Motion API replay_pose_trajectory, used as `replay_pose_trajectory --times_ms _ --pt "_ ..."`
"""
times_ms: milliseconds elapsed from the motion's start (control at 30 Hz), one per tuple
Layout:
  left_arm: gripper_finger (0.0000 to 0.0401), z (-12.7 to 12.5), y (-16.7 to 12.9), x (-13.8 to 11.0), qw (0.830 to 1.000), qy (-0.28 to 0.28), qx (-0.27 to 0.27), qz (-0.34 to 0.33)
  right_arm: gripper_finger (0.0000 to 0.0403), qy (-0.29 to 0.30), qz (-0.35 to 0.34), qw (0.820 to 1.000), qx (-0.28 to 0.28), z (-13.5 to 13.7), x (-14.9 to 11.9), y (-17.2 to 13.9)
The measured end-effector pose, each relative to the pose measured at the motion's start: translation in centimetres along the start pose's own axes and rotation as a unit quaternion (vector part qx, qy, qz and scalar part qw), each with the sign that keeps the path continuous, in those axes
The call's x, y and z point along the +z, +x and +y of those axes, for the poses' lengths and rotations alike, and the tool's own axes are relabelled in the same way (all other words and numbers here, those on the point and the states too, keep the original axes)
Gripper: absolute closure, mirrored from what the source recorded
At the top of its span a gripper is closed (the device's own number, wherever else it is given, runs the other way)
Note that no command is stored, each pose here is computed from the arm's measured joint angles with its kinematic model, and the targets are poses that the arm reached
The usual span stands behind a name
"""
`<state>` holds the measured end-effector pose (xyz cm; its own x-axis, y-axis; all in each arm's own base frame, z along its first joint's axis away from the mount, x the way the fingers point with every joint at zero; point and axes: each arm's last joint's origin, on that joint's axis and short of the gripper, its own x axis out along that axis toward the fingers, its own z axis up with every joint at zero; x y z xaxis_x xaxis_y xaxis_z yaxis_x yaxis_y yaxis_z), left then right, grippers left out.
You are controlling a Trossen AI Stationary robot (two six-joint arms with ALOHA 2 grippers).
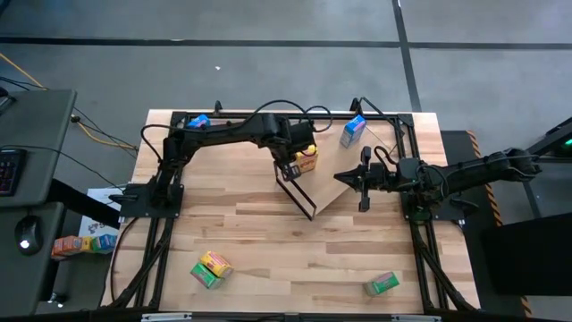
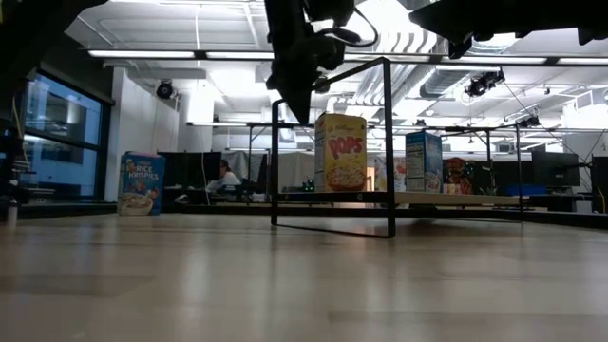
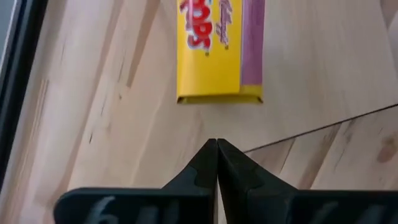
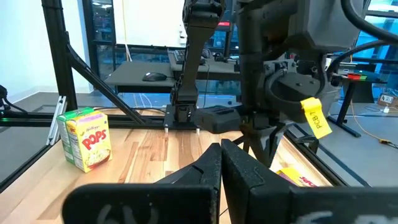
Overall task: Stack cereal on shelf
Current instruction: Put the top yellow cereal box on the shelf
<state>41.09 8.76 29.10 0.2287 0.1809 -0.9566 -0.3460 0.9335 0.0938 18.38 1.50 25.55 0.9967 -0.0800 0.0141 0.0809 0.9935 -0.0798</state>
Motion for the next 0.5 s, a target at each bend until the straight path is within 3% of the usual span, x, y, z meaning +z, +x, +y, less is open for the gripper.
replay_pose_trajectory --times_ms 500 --pt "0.0401 0.5 1.5 0.8 0.999 -0.01 -0.038 -0.011 0.0403 0.004 0.0 1.0 0.0 0.0 0.0 0.0"
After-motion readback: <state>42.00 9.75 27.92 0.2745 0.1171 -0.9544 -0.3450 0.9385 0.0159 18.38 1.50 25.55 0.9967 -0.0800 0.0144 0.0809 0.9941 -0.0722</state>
